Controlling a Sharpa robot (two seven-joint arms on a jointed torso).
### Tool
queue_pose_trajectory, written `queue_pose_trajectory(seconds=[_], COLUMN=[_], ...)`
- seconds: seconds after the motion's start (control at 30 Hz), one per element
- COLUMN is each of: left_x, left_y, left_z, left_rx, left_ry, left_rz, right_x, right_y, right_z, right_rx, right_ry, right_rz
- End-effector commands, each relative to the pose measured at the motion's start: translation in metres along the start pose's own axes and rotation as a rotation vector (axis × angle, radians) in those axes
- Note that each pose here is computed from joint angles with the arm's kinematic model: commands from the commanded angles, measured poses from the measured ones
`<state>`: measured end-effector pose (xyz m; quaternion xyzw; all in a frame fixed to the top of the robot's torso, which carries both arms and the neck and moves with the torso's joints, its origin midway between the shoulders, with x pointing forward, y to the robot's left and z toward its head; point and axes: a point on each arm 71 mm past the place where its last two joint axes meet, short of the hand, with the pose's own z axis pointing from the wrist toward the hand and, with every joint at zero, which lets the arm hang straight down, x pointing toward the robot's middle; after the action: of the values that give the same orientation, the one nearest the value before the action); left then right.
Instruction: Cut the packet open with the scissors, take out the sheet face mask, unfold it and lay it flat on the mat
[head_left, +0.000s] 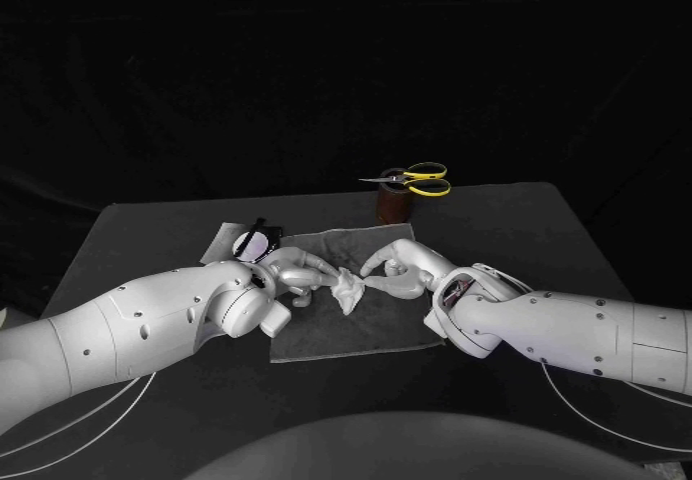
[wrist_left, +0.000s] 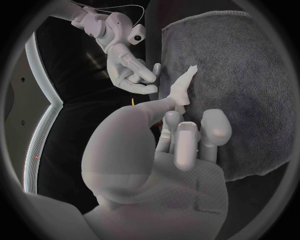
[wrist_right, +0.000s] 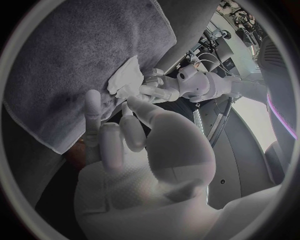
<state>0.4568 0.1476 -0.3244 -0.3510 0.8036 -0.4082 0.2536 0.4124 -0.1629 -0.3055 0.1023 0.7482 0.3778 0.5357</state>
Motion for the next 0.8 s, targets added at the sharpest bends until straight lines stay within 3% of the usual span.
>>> queue_pose_trajectory(seconds=[0.03, 0.3, 0.8], left_x=[0.0023, 0.0041, 0.0057], left_y=[-0.0021, -0.0019, -0.0011], left_z=[-0.0006, -0.0016, -0.0030], left_rx=[0.020, 0.018, 0.013], left_ry=[0.035, 0.057, 0.079], left_rz=[-0.080, -0.094, -0.091], right_x=[0.003, 0.012, 0.018], right_y=[0.000, 0.001, -0.001], right_z=[0.006, 0.018, 0.026], right_rx=[0.013, 0.028, 0.053], right_ry=[0.007, 0.046, 0.077], right_rz=[-0.011, -0.020, -0.029])
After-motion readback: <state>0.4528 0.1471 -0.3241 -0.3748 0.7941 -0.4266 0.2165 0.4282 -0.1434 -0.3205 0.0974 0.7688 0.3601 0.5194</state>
